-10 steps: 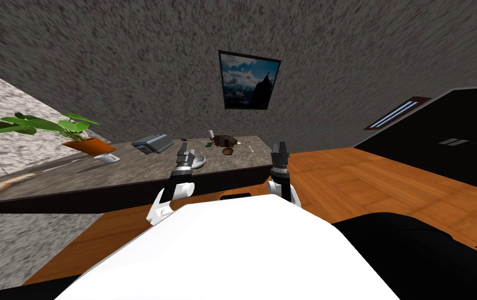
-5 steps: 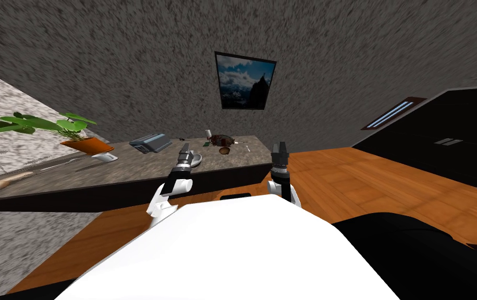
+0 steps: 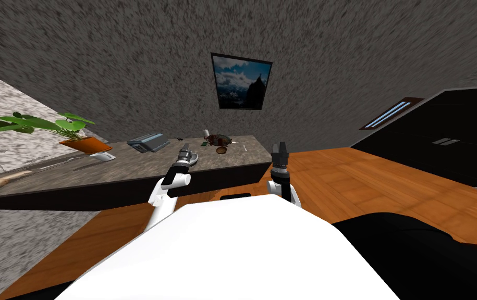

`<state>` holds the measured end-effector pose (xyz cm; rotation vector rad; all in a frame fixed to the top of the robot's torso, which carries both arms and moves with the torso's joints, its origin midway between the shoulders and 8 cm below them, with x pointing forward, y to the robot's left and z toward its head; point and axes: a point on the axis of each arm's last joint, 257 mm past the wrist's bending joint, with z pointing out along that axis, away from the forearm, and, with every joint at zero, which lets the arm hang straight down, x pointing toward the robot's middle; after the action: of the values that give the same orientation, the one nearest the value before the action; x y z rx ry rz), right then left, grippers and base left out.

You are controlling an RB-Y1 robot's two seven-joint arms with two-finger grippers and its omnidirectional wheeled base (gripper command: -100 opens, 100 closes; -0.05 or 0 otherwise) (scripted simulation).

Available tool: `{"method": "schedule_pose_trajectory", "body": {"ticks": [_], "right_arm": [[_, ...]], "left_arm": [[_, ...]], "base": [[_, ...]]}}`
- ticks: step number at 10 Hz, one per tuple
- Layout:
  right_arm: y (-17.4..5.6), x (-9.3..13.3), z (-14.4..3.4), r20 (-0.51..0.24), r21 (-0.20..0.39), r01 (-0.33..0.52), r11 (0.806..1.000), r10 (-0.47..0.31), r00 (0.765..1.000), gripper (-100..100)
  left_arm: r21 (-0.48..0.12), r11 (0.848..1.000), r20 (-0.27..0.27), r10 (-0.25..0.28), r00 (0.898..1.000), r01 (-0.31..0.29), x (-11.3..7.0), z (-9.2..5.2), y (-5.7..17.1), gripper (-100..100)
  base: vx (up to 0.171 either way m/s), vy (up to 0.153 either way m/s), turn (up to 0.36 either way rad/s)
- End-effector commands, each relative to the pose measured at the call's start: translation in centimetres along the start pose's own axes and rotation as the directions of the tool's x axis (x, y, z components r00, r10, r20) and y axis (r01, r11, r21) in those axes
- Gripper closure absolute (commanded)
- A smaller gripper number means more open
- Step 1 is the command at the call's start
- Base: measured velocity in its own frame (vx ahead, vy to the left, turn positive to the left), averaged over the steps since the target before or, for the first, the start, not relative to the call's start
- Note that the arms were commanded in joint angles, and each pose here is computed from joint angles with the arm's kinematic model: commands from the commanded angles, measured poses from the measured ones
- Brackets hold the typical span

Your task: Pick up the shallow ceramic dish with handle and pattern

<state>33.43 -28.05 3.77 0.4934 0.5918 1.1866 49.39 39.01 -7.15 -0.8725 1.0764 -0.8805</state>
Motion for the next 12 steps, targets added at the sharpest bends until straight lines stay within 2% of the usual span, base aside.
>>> {"method": "schedule_pose_trajectory", "body": {"ticks": [1,2,3,4,5,6,7,8,10,11,12], "right_arm": [[0.0,0.0,0.0,0.000,0.000,0.000,1.000,0.000,1.000,0],[0.0,0.0,0.0,0.000,0.000,0.000,1.000,0.000,1.000,0],[0.0,0.0,0.0,0.000,0.000,0.000,1.000,0.000,1.000,0],[0.0,0.0,0.0,0.000,0.000,0.000,1.000,0.000,1.000,0],[0.0,0.0,0.0,0.000,0.000,0.000,1.000,0.000,1.000,0],[0.0,0.0,0.0,0.000,0.000,0.000,1.000,0.000,1.000,0],[0.0,0.0,0.0,0.000,0.000,0.000,1.000,0.000,1.000,0],[0.0,0.0,0.0,0.000,0.000,0.000,1.000,0.000,1.000,0],[0.0,0.0,0.0,0.000,0.000,0.000,1.000,0.000,1.000,0],[0.0,0.0,0.0,0.000,0.000,0.000,1.000,0.000,1.000,0],[0.0,0.0,0.0,0.000,0.000,0.000,1.000,0.000,1.000,0]], "left_arm": [[-0.039,0.999,0.004,0.009,1.000,-0.009,-0.4,0.5,1.5,-100],[-0.076,0.997,0.013,0.026,1.000,-0.025,-1.3,1.5,2.5,-100],[-0.091,0.996,0.012,0.026,1.000,-0.024,-1.3,1.5,3.2,-100],[-0.125,0.992,0.021,0.038,0.999,-0.035,-2.1,2.6,4.1,-100],[-0.145,0.989,0.018,0.038,0.999,-0.035,-2.1,2.5,4.9,-100],[-0.178,0.983,0.027,0.047,0.999,-0.041,-2.9,3.5,5.7,-100],[-0.199,0.979,0.024,0.046,0.999,-0.040,-2.8,3.4,6.6,-100],[-0.230,0.972,0.031,0.051,0.998,-0.043,-3.5,4.4,7.3,-100],[-0.253,0.967,0.028,0.049,0.998,-0.040,-3.4,4.3,8.3,-100],[-0.292,0.956,0.032,0.050,0.998,-0.038,-4.0,5.2,9.2,-100],[-0.307,0.951,0.031,0.049,0.998,-0.037,-4.0,5.1,9.9,-100]], "base": [[-0.013,-0.083,0.008],[-0.020,-0.088,0.005],[-0.009,-0.083,0.005],[-0.014,-0.091,0.013],[-0.013,-0.075,0.009],[-0.017,-0.094,0.015],[-0.014,-0.085,0.009],[-0.006,-0.094,0.016],[0.000,-0.057,0.007],[-0.001,-0.063,0.016],[-0.002,-0.077,0.014]]}}
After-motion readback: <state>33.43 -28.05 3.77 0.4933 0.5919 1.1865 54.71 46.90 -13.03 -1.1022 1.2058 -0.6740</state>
